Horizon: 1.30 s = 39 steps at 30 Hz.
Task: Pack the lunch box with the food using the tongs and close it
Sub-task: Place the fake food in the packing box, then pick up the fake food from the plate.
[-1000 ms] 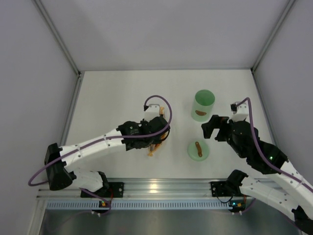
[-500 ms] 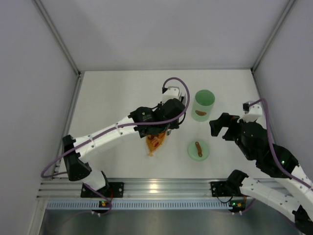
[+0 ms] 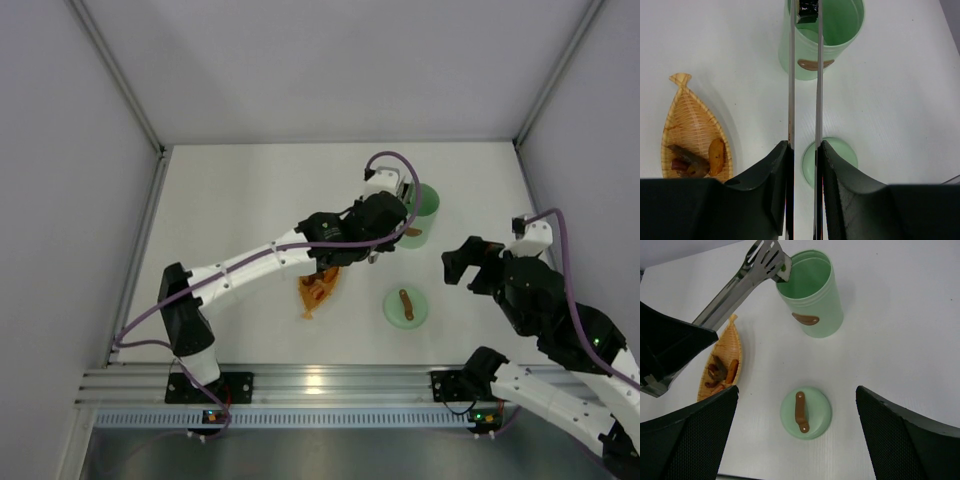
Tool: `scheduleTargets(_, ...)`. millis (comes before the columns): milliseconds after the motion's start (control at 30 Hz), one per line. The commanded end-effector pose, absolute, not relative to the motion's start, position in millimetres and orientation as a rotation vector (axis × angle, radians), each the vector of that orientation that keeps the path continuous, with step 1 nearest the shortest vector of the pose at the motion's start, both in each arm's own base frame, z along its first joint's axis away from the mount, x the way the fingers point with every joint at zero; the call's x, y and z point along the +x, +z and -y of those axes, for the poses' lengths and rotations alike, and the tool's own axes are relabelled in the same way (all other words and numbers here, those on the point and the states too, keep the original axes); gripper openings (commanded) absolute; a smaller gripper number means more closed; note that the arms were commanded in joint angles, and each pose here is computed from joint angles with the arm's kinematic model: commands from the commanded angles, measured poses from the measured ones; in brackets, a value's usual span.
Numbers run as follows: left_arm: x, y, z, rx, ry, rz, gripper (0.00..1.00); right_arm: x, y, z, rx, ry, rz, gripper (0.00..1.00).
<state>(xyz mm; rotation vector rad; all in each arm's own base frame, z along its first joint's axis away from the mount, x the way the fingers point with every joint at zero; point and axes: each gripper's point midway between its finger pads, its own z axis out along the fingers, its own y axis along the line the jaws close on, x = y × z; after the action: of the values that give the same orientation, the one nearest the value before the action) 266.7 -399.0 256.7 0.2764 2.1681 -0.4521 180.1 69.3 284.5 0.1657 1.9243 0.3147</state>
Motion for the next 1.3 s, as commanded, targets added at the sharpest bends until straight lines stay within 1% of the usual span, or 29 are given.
scheduleTargets(0, 279.9, 296.2, 426.0, 0.237, -0.579, -2.041, 0.19, 173.8, 298.1, -58.6, 0.189, 0.316, -1.896, 1.0)
scheduleTargets(133, 284.0, 291.4, 434.9, 0.233, -0.586, -2.037, 0.22, 172.7, 296.9, -57.7, 0.186, 0.314, -1.9, 0.99)
scheduleTargets(167, 284.1, 290.8, 435.5, 0.237, -0.585, -2.038, 0.26, 172.6, 296.2, -57.7, 0.186, 0.312, -1.904, 1.0)
scheduleTargets(233, 284.9, 289.0, 437.1, 0.239, -0.582, -2.042, 0.29, 172.0, 297.0, -56.6, 0.187, 0.314, -1.899, 0.99)
scheduleTargets(300, 284.9, 289.7, 436.9, 0.24, -0.581, -2.041, 0.35, 171.8, 297.8, -55.9, 0.187, 0.314, -1.895, 0.99)
scheduleTargets(500, 284.7, 291.9, 437.0, 0.251, -0.582, -2.034, 0.48, 172.9, 295.3, -58.2, 0.183, 0.314, -1.9, 0.99)
scheduleTargets(600, 284.5, 293.4, 436.1, 0.256, -0.579, -2.033, 0.51, 172.6, 294.6, -58.2, 0.183, 0.316, -1.902, 1.0)
scheduleTargets(700, 283.8, 293.3, 435.4, 0.258, -0.579, -2.034, 0.5, 172.3, 294.7, -56.8, 0.186, 0.313, -1.898, 1.0)
scheduleTargets(733, 281.9, 297.2, 433.9, 0.256, -0.59, -2.027, 0.48, 171.8, 295.4, -56.2, 0.187, 0.316, -1.894, 0.99)
scheduleTargets(800, 280.9, 305.9, 430.7, 0.245, -0.604, -2.01, 0.47, 172.0, 294.9, -56.8, 0.183, 0.314, -1.897, 1.0)
scheduleTargets(1033, 267.7, 344.2, 388.7, 0.2, -0.611, -1.953, 0.47, 173.0, 296.3, -57.4, 0.184, 0.315, -1.893, 1.0)
scheduleTargets(1133, 259.5, 351.3, 367.4, 0.182, -0.595, -1.962, 0.47, 173.2, 296.1, -57.6, 0.184, 0.314, -1.894, 1.0)
scheduleTargets(1167, 255.8, 338.9, 358.8, 0.191, -0.559, -1.997, 0.47, 173.4, 296.7, -58.0, 0.186, 0.317, -1.892, 1.0)
scheduleTargets(1267, 243.0, 329.8, 333.1, 0.163, -0.542, -2.037, 0.47, 173.6, 296.6, -58.5, 0.186, 0.321, -1.889, 0.99)
